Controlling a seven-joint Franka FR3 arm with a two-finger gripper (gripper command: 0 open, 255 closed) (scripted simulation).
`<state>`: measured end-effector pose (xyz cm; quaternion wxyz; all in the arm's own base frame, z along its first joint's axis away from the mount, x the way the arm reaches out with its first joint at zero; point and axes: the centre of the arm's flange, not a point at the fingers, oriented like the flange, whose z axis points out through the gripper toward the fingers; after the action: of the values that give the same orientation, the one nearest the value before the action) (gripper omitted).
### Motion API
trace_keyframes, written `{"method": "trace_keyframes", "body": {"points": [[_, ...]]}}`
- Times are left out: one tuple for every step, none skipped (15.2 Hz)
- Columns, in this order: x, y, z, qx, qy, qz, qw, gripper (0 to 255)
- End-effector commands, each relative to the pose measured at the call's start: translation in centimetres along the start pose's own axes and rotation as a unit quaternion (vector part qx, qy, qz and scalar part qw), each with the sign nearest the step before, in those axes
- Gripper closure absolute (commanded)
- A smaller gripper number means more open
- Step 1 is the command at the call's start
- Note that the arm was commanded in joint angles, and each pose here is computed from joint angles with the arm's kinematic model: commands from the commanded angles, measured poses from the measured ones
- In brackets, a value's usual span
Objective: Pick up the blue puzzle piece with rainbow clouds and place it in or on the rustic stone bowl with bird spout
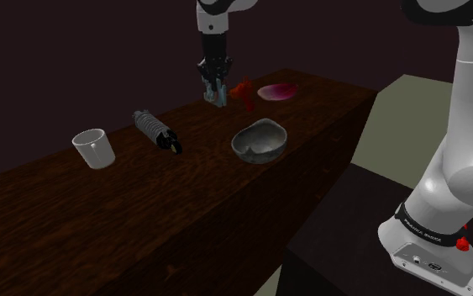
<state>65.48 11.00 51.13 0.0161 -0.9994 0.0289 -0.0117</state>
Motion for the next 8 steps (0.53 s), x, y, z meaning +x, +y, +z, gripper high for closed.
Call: {"method": "trace_keyframes", "body": {"points": [[0.0, 0.0, -1.1, 0.0, 0.0, 0.0, 1.0, 255], [0.1, 0.0, -1.6, 0.0, 0.0, 0.0, 1.0, 255], [0.1, -0.1, -2.2, 0.0, 0.0, 0.0, 1.0, 255], [0.1, -0.1, -2.7, 0.0, 0.0, 0.0, 1.0, 255], [0.1, -0.1, -3.2, 0.0, 0.0, 0.0, 1.0, 255], [0.1, -0.1, -3.8, 0.0, 0.0, 0.0, 1.0, 255], [0.1, -0.1, -4.3, 0.0, 0.0, 0.0, 1.0, 255], [0.1, -0.1, -4.8, 0.0, 0.0, 0.0, 1.0, 255]]}}
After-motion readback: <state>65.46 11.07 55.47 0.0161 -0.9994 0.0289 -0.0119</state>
